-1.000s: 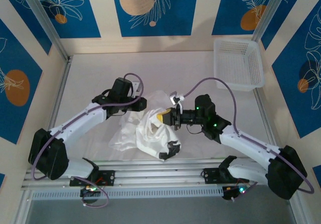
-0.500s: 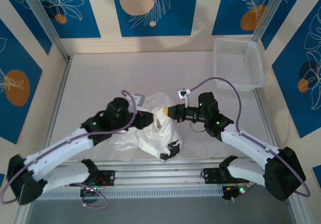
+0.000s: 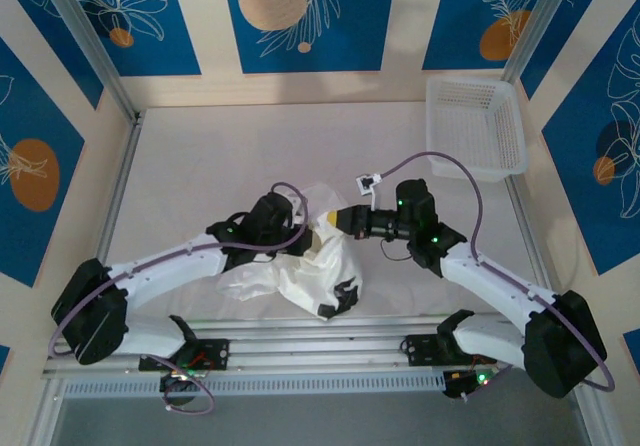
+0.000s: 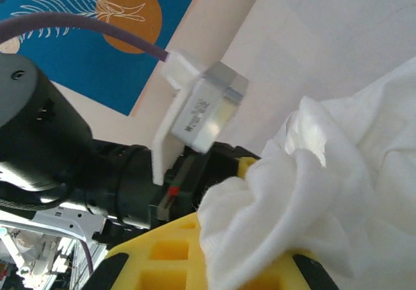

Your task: Fold the inside-out t-shirt

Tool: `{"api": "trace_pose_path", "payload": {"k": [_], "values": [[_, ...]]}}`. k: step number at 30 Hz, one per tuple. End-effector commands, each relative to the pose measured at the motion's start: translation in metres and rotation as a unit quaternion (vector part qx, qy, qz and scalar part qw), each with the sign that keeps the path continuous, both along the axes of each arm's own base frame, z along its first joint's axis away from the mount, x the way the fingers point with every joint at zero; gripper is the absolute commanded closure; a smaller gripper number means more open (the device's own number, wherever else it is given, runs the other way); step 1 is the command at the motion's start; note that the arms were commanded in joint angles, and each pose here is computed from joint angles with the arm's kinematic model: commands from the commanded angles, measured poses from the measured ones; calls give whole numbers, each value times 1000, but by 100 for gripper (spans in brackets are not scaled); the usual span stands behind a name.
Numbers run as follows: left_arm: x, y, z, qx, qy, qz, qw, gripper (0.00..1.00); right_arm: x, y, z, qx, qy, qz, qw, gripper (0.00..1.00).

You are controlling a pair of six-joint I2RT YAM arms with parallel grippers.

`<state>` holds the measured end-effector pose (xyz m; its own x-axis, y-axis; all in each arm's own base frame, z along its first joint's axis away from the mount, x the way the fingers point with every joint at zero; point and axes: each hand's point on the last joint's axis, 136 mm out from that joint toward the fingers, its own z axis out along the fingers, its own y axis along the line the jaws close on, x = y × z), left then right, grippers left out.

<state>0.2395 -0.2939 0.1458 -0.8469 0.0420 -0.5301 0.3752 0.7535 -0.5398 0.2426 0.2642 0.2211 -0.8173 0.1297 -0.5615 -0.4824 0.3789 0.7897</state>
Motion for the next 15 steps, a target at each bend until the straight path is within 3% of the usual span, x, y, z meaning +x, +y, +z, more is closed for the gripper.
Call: {"api": "trace_pose_path", "payload": {"k": [1,2,3,7,11,13,15], "values": [[-4,-25,96,-282,28,-69,956,100,8,-20,-30,22,66,9,998,100],[-8,-25,118,-347,48,-89,932,100,8,-24,-38,35,89,24,995,100],[-14,-27,131,-367,53,-114,922,100,7,-24,-41,47,103,44,993,98],[-30,-18,121,-280,29,-132,950,100,1,-24,-40,37,120,65,990,74],[-34,-6,121,-254,9,-134,958,100,13,-52,-40,8,95,-39,995,57],[-34,-4,114,-238,9,-131,962,100,19,-76,-46,-16,87,-127,988,54],[-35,-6,110,-237,8,-140,961,100,10,-81,-34,-32,38,-149,988,65]]}}
